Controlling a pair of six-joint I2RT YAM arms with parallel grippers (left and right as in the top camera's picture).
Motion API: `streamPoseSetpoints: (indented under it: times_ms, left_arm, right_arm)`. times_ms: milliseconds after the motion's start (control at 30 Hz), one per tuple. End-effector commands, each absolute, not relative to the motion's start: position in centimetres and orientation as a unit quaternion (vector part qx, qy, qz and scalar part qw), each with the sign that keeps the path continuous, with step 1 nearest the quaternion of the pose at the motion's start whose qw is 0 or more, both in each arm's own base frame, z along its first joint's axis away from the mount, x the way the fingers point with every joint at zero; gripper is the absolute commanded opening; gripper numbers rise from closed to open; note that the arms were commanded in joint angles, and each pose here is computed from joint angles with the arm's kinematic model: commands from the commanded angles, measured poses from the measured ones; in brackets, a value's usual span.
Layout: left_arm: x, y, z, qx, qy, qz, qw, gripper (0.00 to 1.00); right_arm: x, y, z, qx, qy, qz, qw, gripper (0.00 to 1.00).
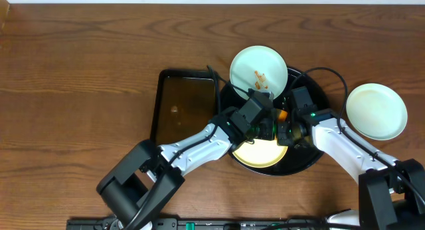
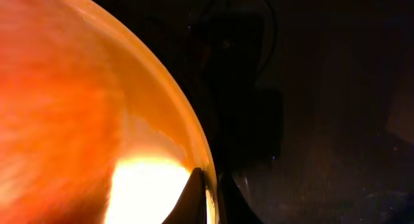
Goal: Clean dirty plates on tray and stack at the side
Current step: 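Scrub the yellow plate with the sponge in the left gripper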
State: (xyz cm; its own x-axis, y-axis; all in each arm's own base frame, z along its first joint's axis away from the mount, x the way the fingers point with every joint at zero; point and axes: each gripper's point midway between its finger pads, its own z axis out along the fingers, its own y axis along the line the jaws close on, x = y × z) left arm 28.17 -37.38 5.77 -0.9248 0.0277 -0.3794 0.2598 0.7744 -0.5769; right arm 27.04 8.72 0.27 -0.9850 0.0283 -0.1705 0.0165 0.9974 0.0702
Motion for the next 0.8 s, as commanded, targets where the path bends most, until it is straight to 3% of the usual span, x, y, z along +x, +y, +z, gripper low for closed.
streamPoseSetpoints:
  times_ms: [0, 467, 767]
  left_arm:
    - [27.7, -37.6, 4.7, 0.051, 0.930, -0.333, 0.150, 0.08]
    - [27.2, -37.6, 1.5, 0.039, 0.939, -0.321, 0.119, 0.08]
    - [28.3, -32.9, -1.5, -0.001, 0.968, -0.219, 0.124, 0.07]
  right_arm:
    - [26.4, 7.8, -0.6, 0.007, 0.997, 0.012, 0.073, 0.01]
    - [26.2, 7.8, -0.7, 0.007, 0.998, 0.013, 0.068, 0.01]
    - [26.2, 7.8, -0.7, 0.007, 0.998, 0.012, 0.068, 0.01]
